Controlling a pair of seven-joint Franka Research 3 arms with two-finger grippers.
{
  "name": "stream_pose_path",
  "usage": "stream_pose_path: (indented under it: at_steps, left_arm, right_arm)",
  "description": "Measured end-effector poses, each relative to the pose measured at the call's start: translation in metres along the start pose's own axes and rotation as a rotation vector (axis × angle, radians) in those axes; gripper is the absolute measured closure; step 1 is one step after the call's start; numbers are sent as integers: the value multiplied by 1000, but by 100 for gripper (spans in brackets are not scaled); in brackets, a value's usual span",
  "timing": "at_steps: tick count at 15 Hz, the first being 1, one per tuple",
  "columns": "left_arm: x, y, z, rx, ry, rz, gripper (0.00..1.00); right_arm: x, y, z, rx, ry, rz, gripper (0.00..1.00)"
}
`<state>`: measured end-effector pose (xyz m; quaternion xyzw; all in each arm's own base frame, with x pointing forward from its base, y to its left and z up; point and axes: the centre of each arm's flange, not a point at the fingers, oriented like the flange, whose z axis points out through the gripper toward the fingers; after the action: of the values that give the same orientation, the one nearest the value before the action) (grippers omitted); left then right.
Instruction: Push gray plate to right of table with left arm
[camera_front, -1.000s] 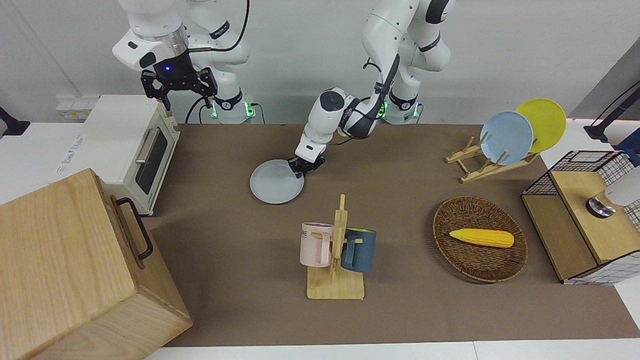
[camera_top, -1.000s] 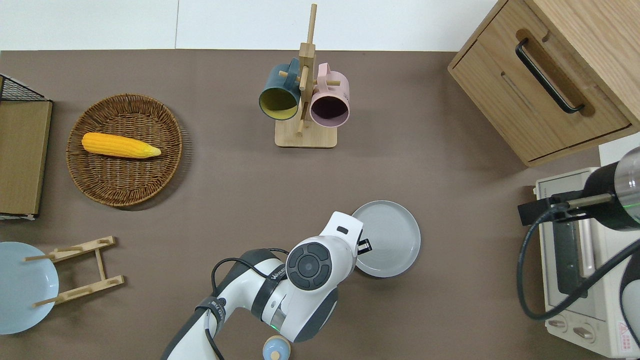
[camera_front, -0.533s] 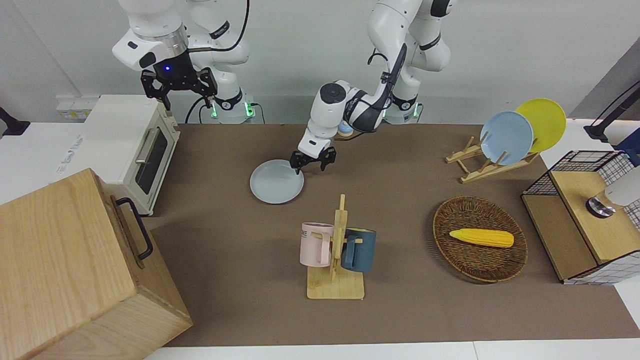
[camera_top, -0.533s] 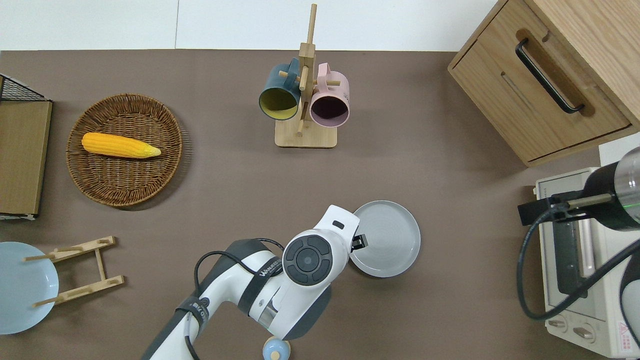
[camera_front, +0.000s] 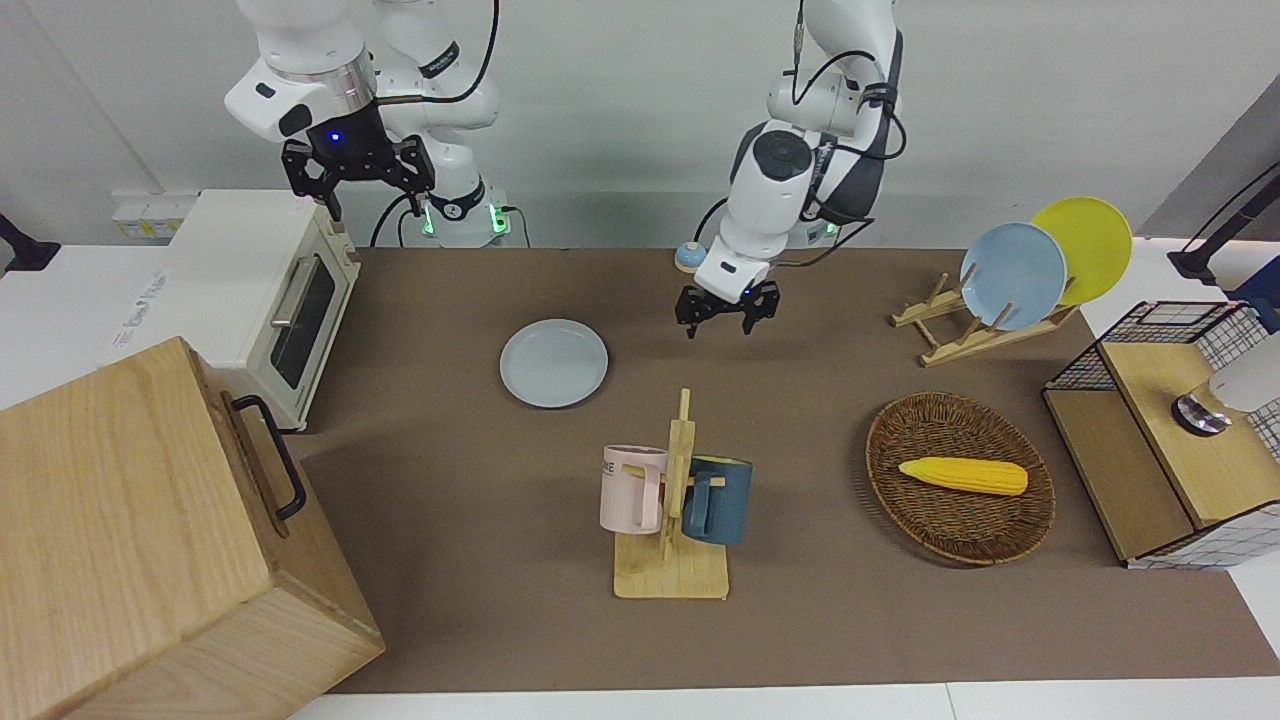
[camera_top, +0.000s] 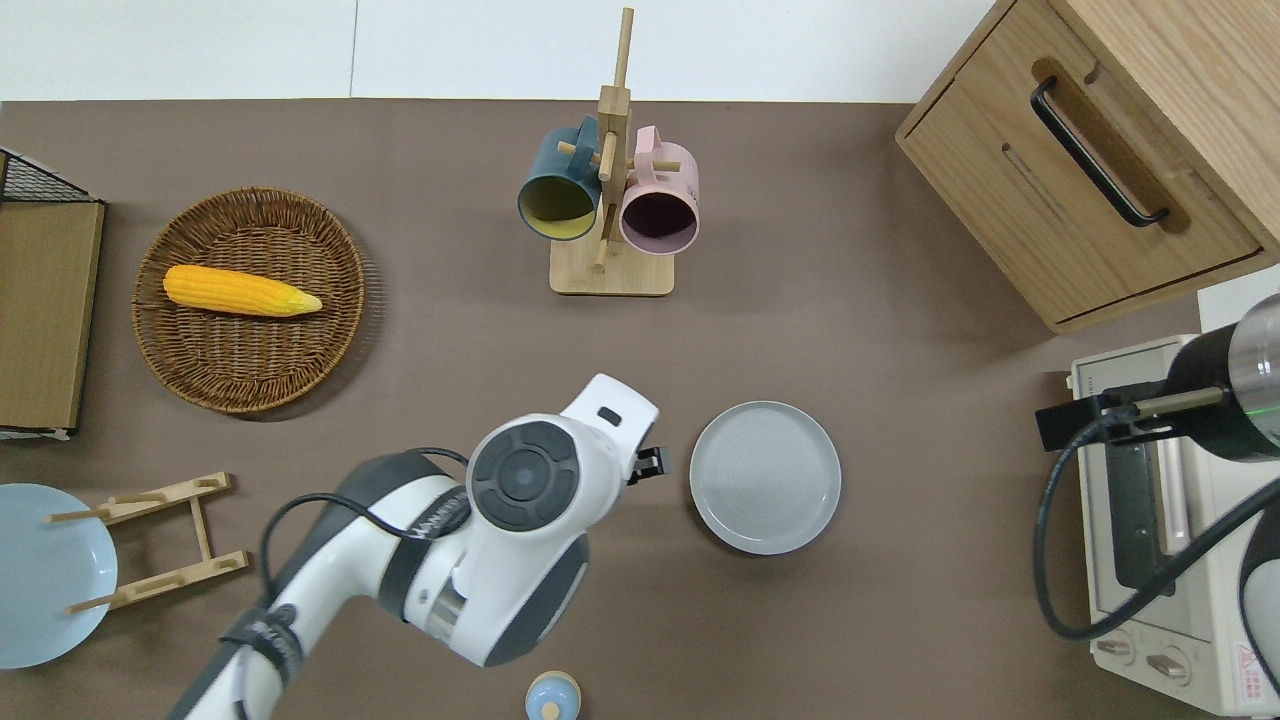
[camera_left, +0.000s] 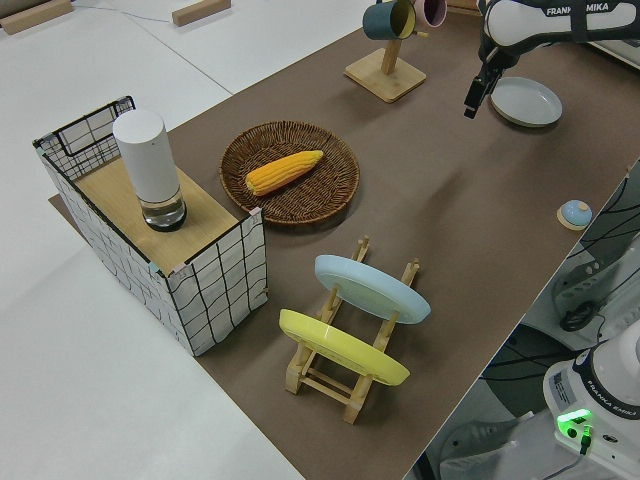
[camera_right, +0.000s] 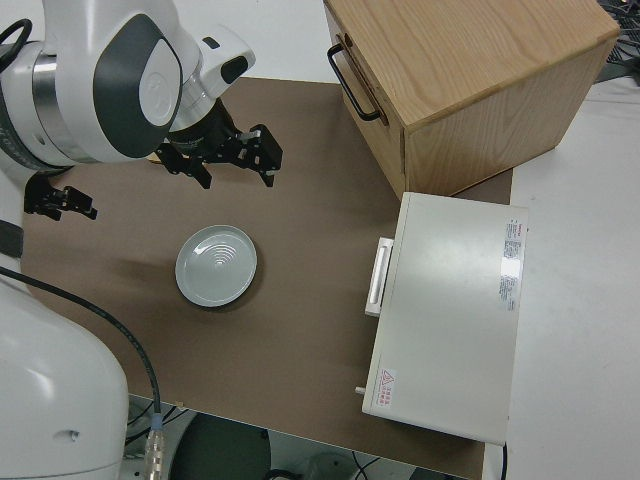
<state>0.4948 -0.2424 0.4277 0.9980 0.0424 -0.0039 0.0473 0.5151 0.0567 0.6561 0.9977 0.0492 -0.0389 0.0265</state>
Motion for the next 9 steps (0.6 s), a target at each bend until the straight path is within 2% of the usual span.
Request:
stream_pose_path:
  at_steps: [6, 9]
  left_arm:
    - [27, -104, -55, 13, 25, 57, 0]
    - [32, -147, -90, 11, 37, 59, 0]
  right_arm:
    - [0, 0, 0, 0, 0, 0, 0]
    - [0, 0, 0, 0, 0, 0, 0]
